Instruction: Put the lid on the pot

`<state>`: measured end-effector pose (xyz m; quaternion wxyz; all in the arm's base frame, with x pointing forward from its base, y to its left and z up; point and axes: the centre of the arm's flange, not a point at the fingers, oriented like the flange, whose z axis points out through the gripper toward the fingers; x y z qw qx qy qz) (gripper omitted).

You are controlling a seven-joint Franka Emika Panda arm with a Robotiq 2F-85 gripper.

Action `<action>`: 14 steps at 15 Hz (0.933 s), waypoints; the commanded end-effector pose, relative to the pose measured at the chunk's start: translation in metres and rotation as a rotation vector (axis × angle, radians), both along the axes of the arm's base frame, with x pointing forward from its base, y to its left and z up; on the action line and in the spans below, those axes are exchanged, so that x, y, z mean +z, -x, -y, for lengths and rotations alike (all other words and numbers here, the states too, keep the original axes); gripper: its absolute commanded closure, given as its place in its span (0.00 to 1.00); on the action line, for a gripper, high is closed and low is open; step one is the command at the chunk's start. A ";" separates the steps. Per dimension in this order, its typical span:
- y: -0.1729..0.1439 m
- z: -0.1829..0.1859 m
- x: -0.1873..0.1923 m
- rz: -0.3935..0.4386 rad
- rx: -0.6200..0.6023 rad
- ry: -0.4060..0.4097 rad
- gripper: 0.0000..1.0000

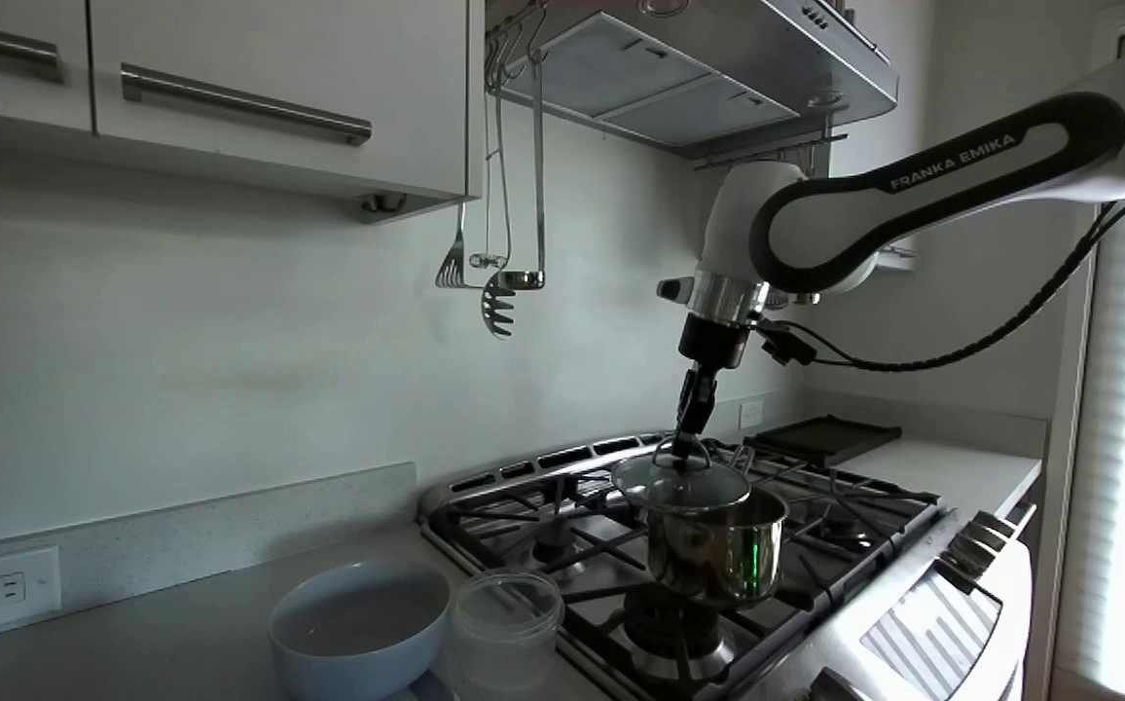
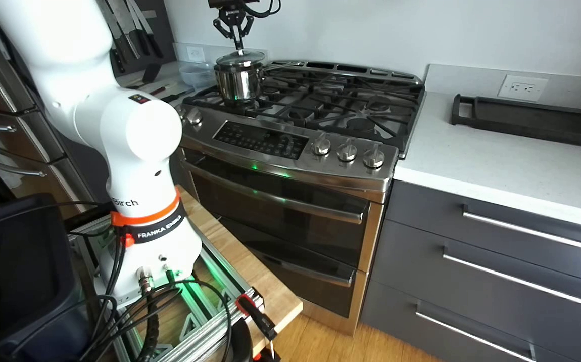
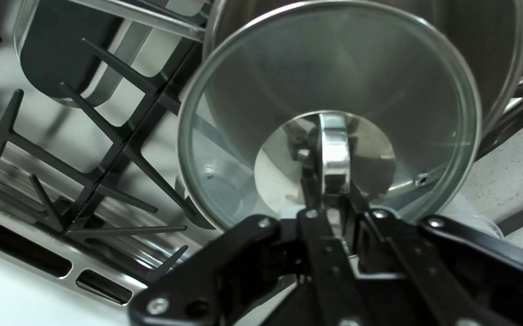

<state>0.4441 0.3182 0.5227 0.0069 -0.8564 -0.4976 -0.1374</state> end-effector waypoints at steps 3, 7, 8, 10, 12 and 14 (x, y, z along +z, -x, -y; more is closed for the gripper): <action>0.018 0.004 0.006 -0.007 -0.073 0.008 0.96; 0.023 0.010 0.008 -0.014 -0.164 -0.009 0.96; 0.023 0.011 0.009 -0.012 -0.186 -0.009 0.96; 0.025 0.016 0.009 -0.018 -0.232 -0.011 0.96; 0.026 0.021 0.007 -0.035 -0.267 -0.017 0.96; 0.027 0.023 0.004 -0.049 -0.279 -0.015 0.96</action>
